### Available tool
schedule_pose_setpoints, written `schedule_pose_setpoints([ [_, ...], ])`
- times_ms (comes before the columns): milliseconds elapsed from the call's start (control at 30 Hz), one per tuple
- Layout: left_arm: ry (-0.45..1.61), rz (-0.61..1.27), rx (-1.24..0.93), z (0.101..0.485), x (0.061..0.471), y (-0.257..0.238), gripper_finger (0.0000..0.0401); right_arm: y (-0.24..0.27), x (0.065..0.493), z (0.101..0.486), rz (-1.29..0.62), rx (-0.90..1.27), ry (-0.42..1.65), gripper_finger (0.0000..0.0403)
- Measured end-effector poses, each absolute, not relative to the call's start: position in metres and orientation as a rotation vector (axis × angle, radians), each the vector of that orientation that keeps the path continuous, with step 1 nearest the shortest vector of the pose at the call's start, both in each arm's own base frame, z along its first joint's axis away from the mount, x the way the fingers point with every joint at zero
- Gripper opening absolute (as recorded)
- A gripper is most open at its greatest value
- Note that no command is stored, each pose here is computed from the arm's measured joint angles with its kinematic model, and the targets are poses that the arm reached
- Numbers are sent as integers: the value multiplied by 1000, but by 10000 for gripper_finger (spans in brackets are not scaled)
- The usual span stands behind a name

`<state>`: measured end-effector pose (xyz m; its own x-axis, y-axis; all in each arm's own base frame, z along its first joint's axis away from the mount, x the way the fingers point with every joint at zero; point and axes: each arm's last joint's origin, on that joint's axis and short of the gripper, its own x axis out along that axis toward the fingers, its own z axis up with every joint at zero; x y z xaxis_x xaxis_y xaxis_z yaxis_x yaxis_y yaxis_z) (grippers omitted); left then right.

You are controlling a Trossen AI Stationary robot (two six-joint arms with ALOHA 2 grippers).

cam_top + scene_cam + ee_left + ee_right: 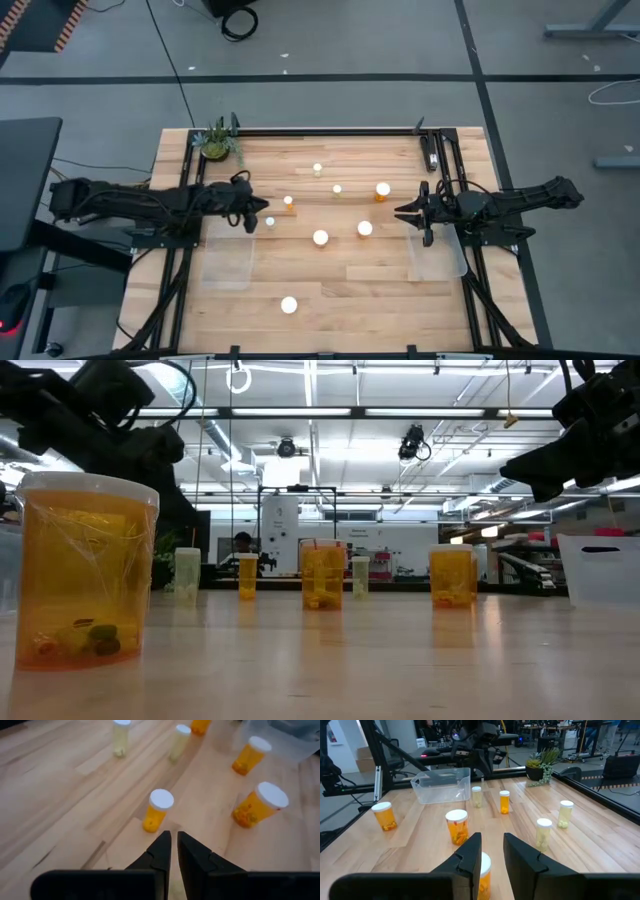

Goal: Pick and place medicine bottles into bin by pill shape (circle, oval)
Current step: Put the small orange pill bottle into the left transparent bin

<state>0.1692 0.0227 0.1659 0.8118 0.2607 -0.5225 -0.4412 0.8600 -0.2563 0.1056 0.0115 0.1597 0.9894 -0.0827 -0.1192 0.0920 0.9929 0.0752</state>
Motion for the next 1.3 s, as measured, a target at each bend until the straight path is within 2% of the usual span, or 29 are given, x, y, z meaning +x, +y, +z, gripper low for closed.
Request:
schedule_pose_setpoints([
  [200, 548, 402, -403, 169, 190, 25, 59, 12, 106, 160, -88, 81, 117, 88],
  [667, 724, 470, -396, 175, 228, 38, 174, 11, 106, 160, -88, 81, 117, 88],
  [900, 806, 445, -430, 180, 240, 44, 220, 12, 106, 160, -88, 81, 116, 88],
  [1300, 1071, 490, -381, 193, 276, 63, 238, 12, 106, 160, -88, 81, 116, 88],
])
